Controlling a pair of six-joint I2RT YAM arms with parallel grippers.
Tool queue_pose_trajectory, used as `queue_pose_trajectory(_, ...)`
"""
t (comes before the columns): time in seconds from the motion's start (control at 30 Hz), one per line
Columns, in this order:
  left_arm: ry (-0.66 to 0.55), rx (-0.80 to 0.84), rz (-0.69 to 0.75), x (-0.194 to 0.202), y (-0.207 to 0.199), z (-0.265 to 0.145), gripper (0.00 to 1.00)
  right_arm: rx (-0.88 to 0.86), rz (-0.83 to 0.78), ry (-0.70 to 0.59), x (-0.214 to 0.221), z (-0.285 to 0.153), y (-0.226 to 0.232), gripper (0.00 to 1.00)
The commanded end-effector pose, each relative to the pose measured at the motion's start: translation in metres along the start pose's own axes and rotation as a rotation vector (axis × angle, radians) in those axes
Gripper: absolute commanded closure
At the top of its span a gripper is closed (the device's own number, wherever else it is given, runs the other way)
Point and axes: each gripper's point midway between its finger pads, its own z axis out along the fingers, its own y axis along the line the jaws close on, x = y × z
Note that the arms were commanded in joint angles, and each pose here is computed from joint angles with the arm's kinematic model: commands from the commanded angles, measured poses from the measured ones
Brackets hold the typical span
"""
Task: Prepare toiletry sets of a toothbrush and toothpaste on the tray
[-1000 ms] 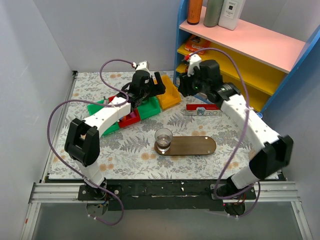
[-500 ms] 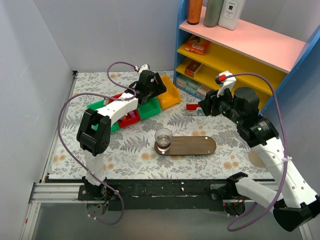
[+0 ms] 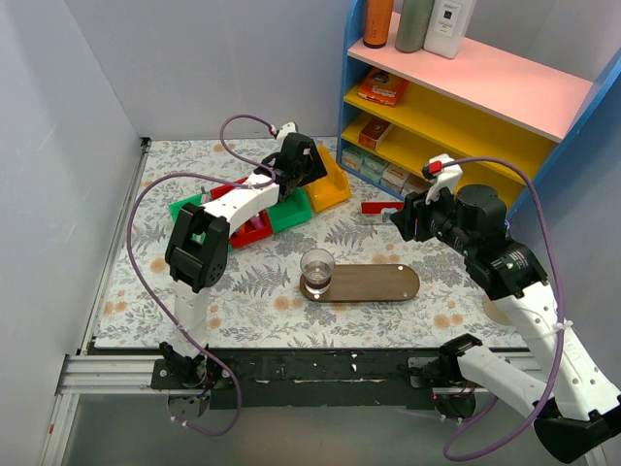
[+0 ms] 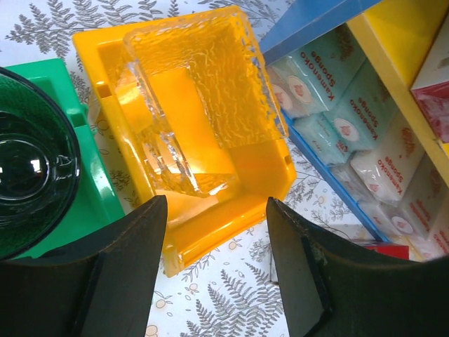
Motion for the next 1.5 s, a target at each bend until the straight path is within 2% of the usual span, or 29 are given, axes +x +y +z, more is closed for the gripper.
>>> queue_pose_trajectory(0.0, -0.046, -0.024, -0.003, -0.017, -0.005, -0.004, 0.42, -0.009, 0.020, -0.016, 0.001, -0.004, 0.003, 0.45)
queue_pose_trajectory(0.37, -0.029, -0.016, -0.034, -0.014, -0.003, 0.012, 0.45, -0.010, 0.031, 0.000, 0.008, -0.007, 0.003, 0.45)
queue_pose_trajectory(0.6, -0.036, -0.007, -0.045, -0.017, -0.001, 0.017, 0.52, -0.018, 0.041, 0.020, 0.018, -0.006, 0.005, 0.45)
queue_pose_trajectory(1.27, -0.021, -0.022, -0.064, -0.010, 0.006, 0.038, 0.55, -0.024, 0.045, 0.053, 0.030, -0.003, 0.005, 0.45)
queue_pose_trajectory(1.33, -0.022, -0.023, -0.065, -0.011, 0.006, 0.040, 0.60, -0.025, 0.046, 0.065, 0.035, -0.002, 0.005, 0.45)
queue_pose_trajectory(1.47, -0.021, -0.024, -0.067, -0.011, 0.007, 0.043, 0.62, -0.022, 0.046, 0.067, 0.037, -0.003, 0.004, 0.45)
